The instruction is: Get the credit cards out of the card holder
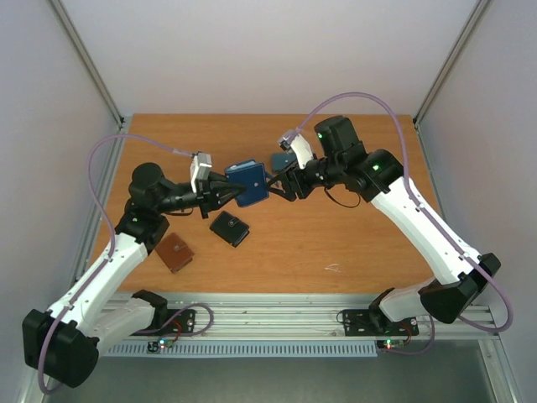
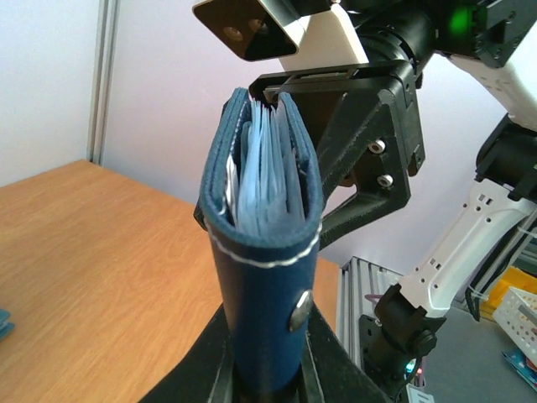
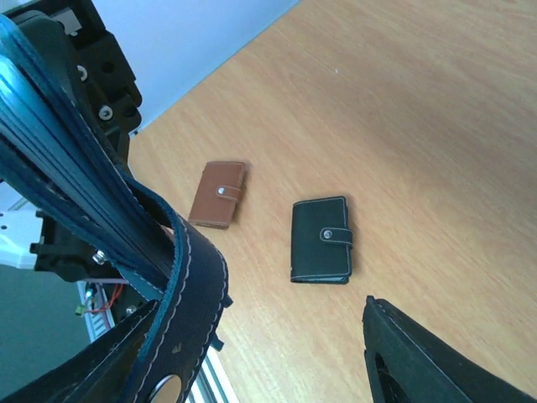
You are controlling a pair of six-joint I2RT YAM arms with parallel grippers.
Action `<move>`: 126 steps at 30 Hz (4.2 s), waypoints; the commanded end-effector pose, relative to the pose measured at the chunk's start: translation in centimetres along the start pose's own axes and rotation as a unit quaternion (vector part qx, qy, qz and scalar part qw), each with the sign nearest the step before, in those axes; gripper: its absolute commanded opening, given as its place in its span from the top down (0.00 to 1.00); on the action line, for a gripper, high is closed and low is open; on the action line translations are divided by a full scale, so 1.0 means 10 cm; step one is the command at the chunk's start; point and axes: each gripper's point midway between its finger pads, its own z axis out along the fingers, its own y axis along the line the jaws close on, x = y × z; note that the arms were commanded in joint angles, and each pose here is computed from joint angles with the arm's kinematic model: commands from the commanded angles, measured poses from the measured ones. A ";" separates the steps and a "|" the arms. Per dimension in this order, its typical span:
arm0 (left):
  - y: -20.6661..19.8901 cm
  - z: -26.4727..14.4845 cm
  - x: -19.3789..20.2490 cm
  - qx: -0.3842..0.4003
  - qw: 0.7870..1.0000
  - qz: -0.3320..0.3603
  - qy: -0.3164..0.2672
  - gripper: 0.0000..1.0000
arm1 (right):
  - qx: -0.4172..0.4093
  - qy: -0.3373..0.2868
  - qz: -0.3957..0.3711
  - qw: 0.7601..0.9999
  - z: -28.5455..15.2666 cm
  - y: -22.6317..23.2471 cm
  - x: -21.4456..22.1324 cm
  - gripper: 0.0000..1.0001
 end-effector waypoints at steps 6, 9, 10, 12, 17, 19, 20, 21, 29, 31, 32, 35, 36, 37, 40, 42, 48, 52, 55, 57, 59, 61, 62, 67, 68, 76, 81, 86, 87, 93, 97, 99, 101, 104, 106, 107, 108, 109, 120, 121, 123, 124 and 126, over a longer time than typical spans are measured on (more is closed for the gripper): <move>-0.38 -0.05 -0.14 0.085 0.994 0.072 -0.010 1.00 | -0.031 -0.032 -0.019 0.999 -0.22 0.06 -0.10 0.41; -0.40 -0.05 -0.13 0.091 0.993 0.075 -0.008 1.00 | -0.047 -0.029 -0.017 0.998 -0.29 0.11 -0.14 0.44; -0.40 -0.05 -0.13 0.092 0.993 0.076 -0.008 1.00 | -0.053 -0.019 -0.012 0.998 -0.28 0.13 -0.12 0.44; -0.40 -0.05 -0.13 0.093 0.993 0.076 -0.007 1.00 | -0.071 -0.006 -0.005 0.997 -0.26 0.17 -0.11 0.45; -0.40 -0.04 -0.13 0.093 0.993 0.071 -0.004 1.00 | -0.133 0.000 -0.020 0.991 -0.27 0.38 -0.05 0.40; -0.39 -0.04 -0.12 0.093 0.993 0.069 -0.004 1.00 | -0.148 0.000 -0.022 0.989 -0.26 0.44 -0.06 0.38; -0.39 -0.04 -0.13 0.093 0.993 0.069 -0.004 1.00 | -0.154 0.002 -0.022 0.988 -0.24 0.47 -0.06 0.38; -0.39 -0.03 -0.13 0.095 0.993 0.070 -0.003 1.00 | -0.159 0.004 -0.024 0.987 -0.22 0.49 -0.07 0.38; -0.39 -0.02 -0.12 0.107 0.992 0.067 0.002 1.00 | -0.203 -0.003 -0.039 0.978 -0.11 0.65 -0.19 0.38; -0.39 -0.02 -0.12 0.107 0.992 0.066 0.002 1.00 | -0.229 0.001 -0.047 0.972 -0.08 0.76 -0.19 0.39; -0.39 -0.02 -0.12 0.106 0.992 0.066 0.002 1.00 | -0.238 0.004 -0.050 0.970 -0.07 0.80 -0.19 0.39; -0.38 -0.01 -0.12 0.103 0.993 0.059 0.002 1.00 | -0.258 0.009 -0.050 0.965 -0.08 0.87 -0.16 0.49; -0.37 -0.01 -0.11 0.102 0.993 0.055 0.002 1.00 | -0.263 0.009 -0.050 0.964 -0.09 0.88 -0.16 0.55; -0.37 -0.01 -0.11 0.101 0.993 0.054 0.002 1.00 | -0.266 0.008 -0.049 0.963 -0.10 0.89 -0.16 0.64; -0.36 -0.01 -0.11 0.099 0.994 0.050 0.001 1.00 | -0.277 0.003 -0.054 0.959 -0.15 0.94 -0.16 0.89; -0.34 0.00 -0.10 0.094 0.995 0.045 0.001 1.00 | -0.269 -0.003 -0.054 0.962 -0.16 0.92 -0.16 0.99; 0.15 0.00 -0.07 -0.044 0.999 -0.013 -0.023 0.39 | -0.165 -0.034 -0.013 0.986 -0.10 0.54 -0.23 0.99; 0.63 -0.12 0.00 -0.179 0.982 -0.039 -0.041 0.10 | -0.033 -0.038 0.046 0.998 -0.03 0.07 -0.24 0.99; 0.85 -0.20 0.14 -0.241 0.969 -0.043 -0.026 0.07 | 0.125 -0.027 0.128 0.983 -0.07 -0.46 -0.18 0.99; 0.96 -0.25 0.23 -0.272 0.961 -0.052 -0.012 0.06 | 0.213 -0.018 0.166 0.963 -0.16 -0.72 -0.11 0.99; 0.95 -0.23 0.31 -0.263 0.963 -0.052 0.000 0.06 | 0.257 -0.020 0.161 0.953 -0.18 -0.76 -0.14 0.99; 0.88 -0.18 0.35 -0.238 0.970 -0.056 0.006 0.06 | 0.250 -0.024 0.143 0.957 -0.10 -0.65 -0.21 0.99; 0.84 -0.15 0.37 -0.222 0.973 -0.063 0.008 0.06 | 0.247 -0.024 0.142 0.958 -0.06 -0.62 -0.23 0.99; 0.69 -0.03 0.36 -0.174 0.982 -0.074 0.004 0.01 | 0.267 -0.020 0.133 0.954 0.03 -0.55 -0.30 0.99; 0.67 0.00 0.35 -0.169 0.983 -0.071 0.003 0.01 | 0.260 -0.020 0.130 0.957 0.06 -0.50 -0.32 0.99; 0.90 -0.04 0.28 -0.230 0.969 -0.089 -0.024 0.01 | 0.210 -0.016 0.118 0.970 0.18 -0.32 -0.37 0.99; 0.87 -0.03 0.30 -0.221 0.971 -0.083 -0.019 0.14 | 0.154 -0.020 0.094 0.983 0.21 -0.14 -0.41 0.99; 0.78 0.00 0.25 -0.197 0.976 -0.083 -0.027 0.19 | 0.124 -0.024 0.075 0.989 0.17 -0.03 -0.42 0.99; 0.74 0.02 0.23 -0.184 0.979 -0.081 -0.027 0.17 | 0.119 -0.022 0.074 0.990 0.18 -0.01 -0.41 0.99; 0.70 0.01 0.23 -0.177 0.980 -0.087 -0.030 0.40 | 0.062 -0.031 0.046 0.997 0.14 0.17 -0.41 0.99; 0.61 0.02 0.22 -0.157 0.984 -0.084 -0.028 0.77 | 0.024 -0.051 0.066 0.996 -0.02 0.10 -0.37 0.99; 0.58 0.02 0.22 -0.148 0.985 -0.082 -0.028 0.90 | 0.006 -0.058 0.070 0.996 -0.09 0.08 -0.34 0.99; 0.58 0.01 0.21 -0.153 0.984 -0.082 -0.028 0.99 | -0.007 -0.050 0.070 0.996 -0.08 0.07 -0.27 0.99; 0.63 0.00 0.26 -0.168 0.982 -0.089 -0.017 1.00 | -0.025 -0.028 0.064 0.997 0.01 0.09 -0.16 0.87; 0.65 -0.01 0.29 -0.175 0.981 -0.086 -0.008 1.00 | -0.036 -0.015 0.065 0.997 0.08 0.11 -0.10 0.68; 0.65 -0.01 0.29 -0.177 0.981 -0.083 -0.004 1.00 | -0.039 -0.012 0.063 0.997 0.11 0.12 -0.09 0.58; 0.65 -0.01 0.30 -0.178 0.981 -0.077 -0.001 1.00 | -0.041 -0.011 0.057 0.997 0.14 0.14 -0.08 0.49; 0.65 -0.01 0.31 -0.179 0.981 -0.076 0.002 1.00 | -0.038 -0.012 0.049 0.998 0.18 0.16 -0.08 0.37; 0.71 -0.02 0.28 -0.196 0.977 -0.077 0.001 1.00 | 0.111 0.022 -0.061 0.992 0.75 0.17 -0.05 0.01; 0.71 -0.02 0.27 -0.196 0.978 -0.077 0.000 1.00 | 0.128 0.029 -0.065 0.989 0.78 0.13 -0.02 0.02; 0.72 -0.03 0.28 -0.197 0.977 -0.079 0.000 1.00 | 0.161 0.033 -0.076 0.983 0.85 0.07 -0.01 0.01; 0.73 -0.02 0.28 -0.198 0.977 -0.081 0.000 1.00 | 0.168 0.032 -0.080 0.982 0.88 0.09 -0.02 0.02; 0.75 -0.03 0.29 -0.203 0.976 -0.084 -0.001 1.00 | 0.179 0.027 -0.079 0.980 0.93 0.10 -0.07 0.02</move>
